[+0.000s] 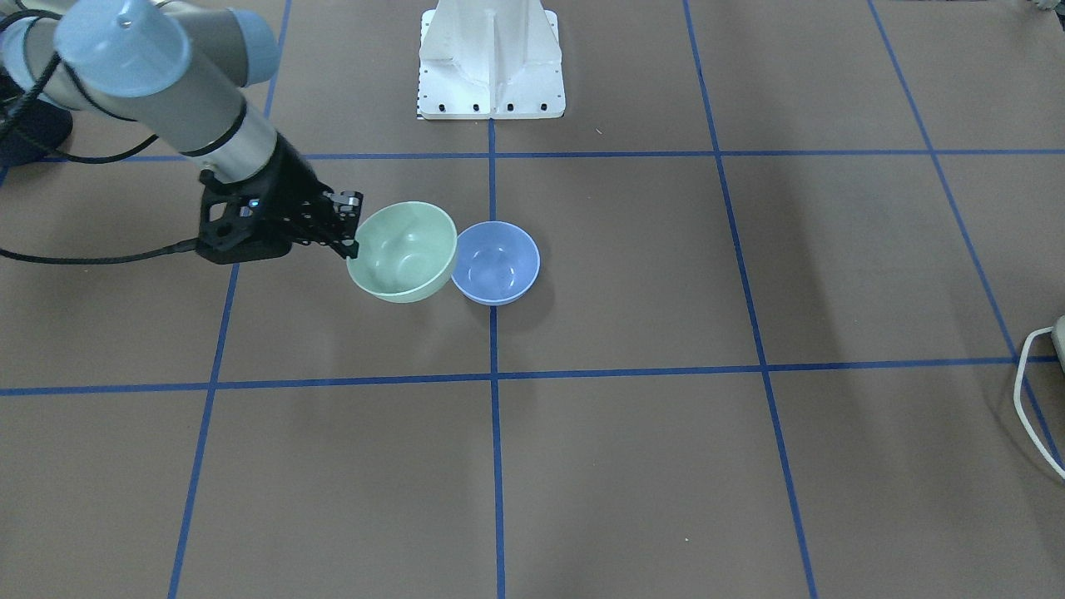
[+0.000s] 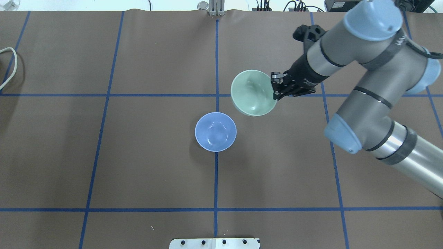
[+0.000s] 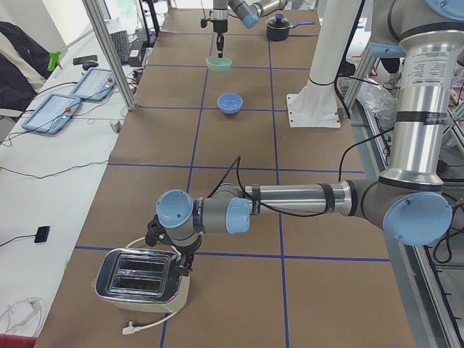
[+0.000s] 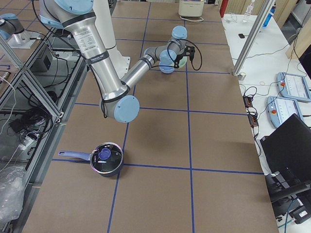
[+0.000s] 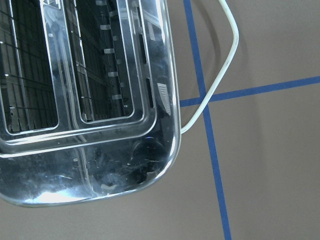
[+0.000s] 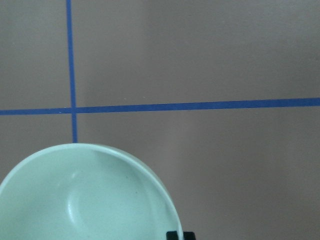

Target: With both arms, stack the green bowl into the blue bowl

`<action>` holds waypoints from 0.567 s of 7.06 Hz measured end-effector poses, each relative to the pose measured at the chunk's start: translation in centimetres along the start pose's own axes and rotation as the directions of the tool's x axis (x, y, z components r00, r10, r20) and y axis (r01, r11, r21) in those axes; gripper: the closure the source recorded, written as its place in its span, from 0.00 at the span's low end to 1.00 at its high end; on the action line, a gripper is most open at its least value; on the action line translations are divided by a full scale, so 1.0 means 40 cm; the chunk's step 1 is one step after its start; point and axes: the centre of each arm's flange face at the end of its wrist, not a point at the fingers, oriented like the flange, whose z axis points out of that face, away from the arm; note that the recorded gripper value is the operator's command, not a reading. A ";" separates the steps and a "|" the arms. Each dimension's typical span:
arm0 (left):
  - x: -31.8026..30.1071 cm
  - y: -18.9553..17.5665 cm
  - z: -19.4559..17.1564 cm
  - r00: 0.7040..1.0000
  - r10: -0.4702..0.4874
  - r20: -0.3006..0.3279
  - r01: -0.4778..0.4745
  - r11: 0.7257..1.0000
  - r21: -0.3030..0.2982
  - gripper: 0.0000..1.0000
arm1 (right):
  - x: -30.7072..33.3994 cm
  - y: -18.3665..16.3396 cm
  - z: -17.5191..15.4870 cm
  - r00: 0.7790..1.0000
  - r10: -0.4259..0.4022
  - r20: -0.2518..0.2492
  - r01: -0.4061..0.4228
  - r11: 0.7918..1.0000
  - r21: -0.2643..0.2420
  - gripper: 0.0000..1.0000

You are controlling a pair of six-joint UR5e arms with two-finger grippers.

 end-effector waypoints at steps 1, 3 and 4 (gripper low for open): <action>0.000 0.000 0.000 1.000 0.000 0.000 0.000 1.000 0.000 0.02 | -0.127 0.038 0.040 0.999 0.026 -0.042 -0.025 0.999 0.026 1.00; 0.000 -0.001 0.000 1.000 -0.001 0.000 0.001 1.000 0.000 0.02 | -0.253 0.099 0.156 0.993 0.048 -0.109 -0.044 0.998 0.041 1.00; 0.000 -0.002 0.000 1.000 -0.001 0.000 0.001 1.000 0.000 0.02 | -0.262 0.121 0.203 0.990 0.044 -0.136 -0.039 0.999 0.037 1.00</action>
